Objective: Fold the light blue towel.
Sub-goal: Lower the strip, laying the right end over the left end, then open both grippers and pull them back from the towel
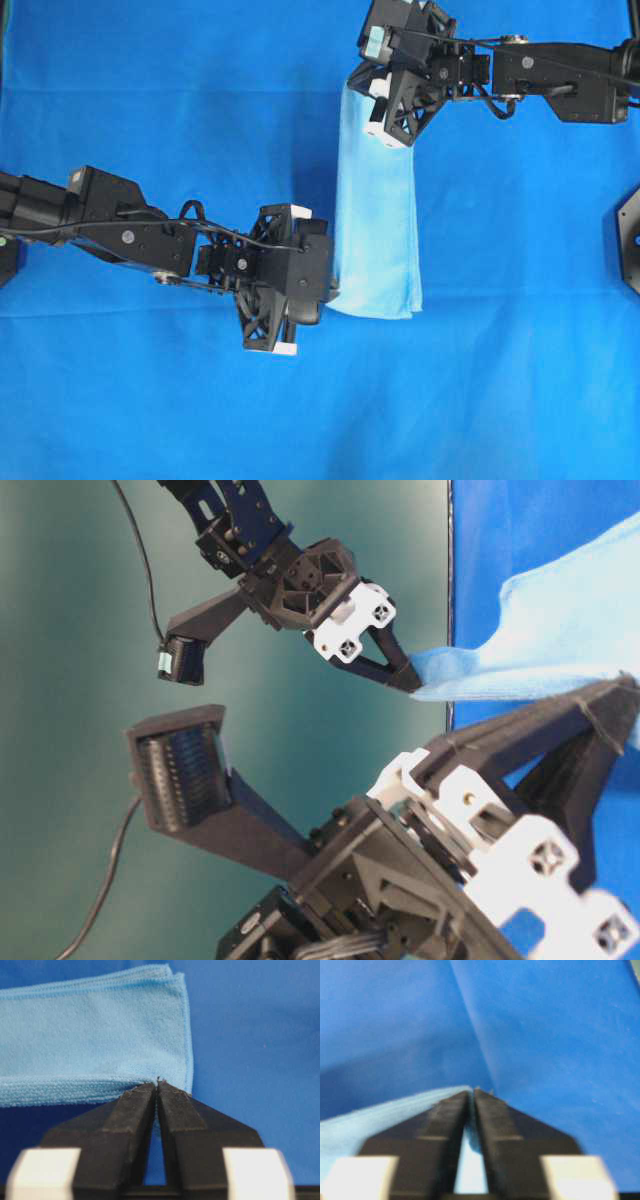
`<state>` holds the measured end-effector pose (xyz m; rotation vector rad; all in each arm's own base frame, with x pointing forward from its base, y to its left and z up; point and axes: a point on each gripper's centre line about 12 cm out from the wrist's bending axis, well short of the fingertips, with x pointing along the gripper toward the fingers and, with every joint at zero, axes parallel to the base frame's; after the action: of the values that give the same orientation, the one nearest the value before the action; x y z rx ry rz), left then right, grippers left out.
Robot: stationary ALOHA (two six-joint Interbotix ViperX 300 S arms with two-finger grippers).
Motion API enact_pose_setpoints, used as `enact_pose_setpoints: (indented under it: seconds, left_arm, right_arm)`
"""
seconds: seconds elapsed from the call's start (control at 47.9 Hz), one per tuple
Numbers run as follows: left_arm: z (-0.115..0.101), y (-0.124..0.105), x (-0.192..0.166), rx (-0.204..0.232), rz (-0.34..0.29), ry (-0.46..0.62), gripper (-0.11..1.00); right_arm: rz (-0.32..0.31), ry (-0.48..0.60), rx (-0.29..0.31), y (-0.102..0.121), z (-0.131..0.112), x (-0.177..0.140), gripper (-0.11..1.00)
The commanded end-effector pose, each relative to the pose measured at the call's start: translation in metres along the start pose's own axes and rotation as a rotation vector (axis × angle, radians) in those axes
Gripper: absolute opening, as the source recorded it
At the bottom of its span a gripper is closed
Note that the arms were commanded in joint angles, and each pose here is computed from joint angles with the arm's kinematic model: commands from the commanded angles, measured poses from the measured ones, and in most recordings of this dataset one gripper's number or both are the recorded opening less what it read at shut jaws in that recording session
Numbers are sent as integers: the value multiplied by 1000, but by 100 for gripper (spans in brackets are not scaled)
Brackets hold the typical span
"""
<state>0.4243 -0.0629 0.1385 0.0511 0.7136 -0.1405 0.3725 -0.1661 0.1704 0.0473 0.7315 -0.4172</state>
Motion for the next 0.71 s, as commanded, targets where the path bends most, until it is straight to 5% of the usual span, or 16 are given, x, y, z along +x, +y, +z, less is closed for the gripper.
enact_pose_setpoints:
  seconds: [0.0,0.125,0.25,0.688]
  left_arm:
    - [15,2,-14,-3,4,-52,19]
    - [16,12,-27,-12,22,-43,56]
    - [20,17,-47,-21,31,-41,84]
    - [-2,42,-115,-66,98,-144,75]
  right_arm:
    - [-13,-38,8,-6,15,-5,30]
    - [-22,-30,7,-8,14,-6,64]
    - [-25,-44,6,-9,17,-13,61]
    - [-21,-144,48,-8,12,-84,61]
